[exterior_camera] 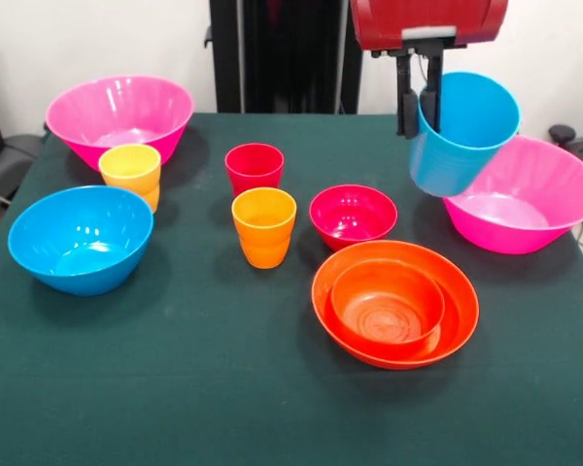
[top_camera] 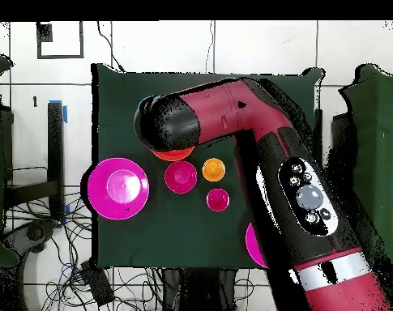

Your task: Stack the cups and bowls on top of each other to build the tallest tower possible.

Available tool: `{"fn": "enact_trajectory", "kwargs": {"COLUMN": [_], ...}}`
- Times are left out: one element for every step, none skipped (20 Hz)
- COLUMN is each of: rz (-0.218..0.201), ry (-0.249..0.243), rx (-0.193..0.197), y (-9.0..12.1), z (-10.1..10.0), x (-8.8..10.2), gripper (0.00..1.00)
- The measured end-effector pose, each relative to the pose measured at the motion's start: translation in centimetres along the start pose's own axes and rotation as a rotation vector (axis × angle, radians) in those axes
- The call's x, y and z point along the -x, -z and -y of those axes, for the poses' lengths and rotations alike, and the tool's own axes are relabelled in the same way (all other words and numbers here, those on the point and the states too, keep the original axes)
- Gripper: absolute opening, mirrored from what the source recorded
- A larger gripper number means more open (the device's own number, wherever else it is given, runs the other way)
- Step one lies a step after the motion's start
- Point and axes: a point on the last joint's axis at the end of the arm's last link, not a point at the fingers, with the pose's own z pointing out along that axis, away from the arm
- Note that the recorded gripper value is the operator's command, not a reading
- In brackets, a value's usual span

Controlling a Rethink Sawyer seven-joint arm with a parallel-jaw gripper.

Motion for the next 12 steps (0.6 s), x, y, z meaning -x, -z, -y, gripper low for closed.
{"fn": "enact_trajectory", "kwargs": {"rz": [0.012, 0.025, 0.032, 0.049, 0.060, 0.067, 0.074, 0.076, 0.083, 0.084, 0.085, 0.085], "ry": [0.008, 0.017, 0.024, 0.042, 0.056, 0.068, 0.081, 0.086, 0.104, 0.116, 0.123, 0.138], "rx": [0.003, 0.006, 0.006, 0.006, 0.008, 0.010, 0.012, 0.013, 0.016, 0.017, 0.017, 0.016], "y": [0.0, -0.1, -0.1, -0.3, -0.4, -0.4, -0.5, -0.6, -0.6, -0.7, -0.7, -0.9], "z": [0.1, 0.3, 0.4, 0.9, 1.4, 1.7, 2.1, 2.3, 3.2, 3.7, 4.1, 4.9], "x": [0.0, 0.1, 0.0, -0.1, -0.1, -0.2, -0.4, -0.4, -0.7, -0.9, -1.1, -1.4], "gripper": [0.00, 0.00, 0.00, 0.00, 0.00, 0.00, 0.00, 0.00, 0.00, 0.00, 0.00, 0.00]}}
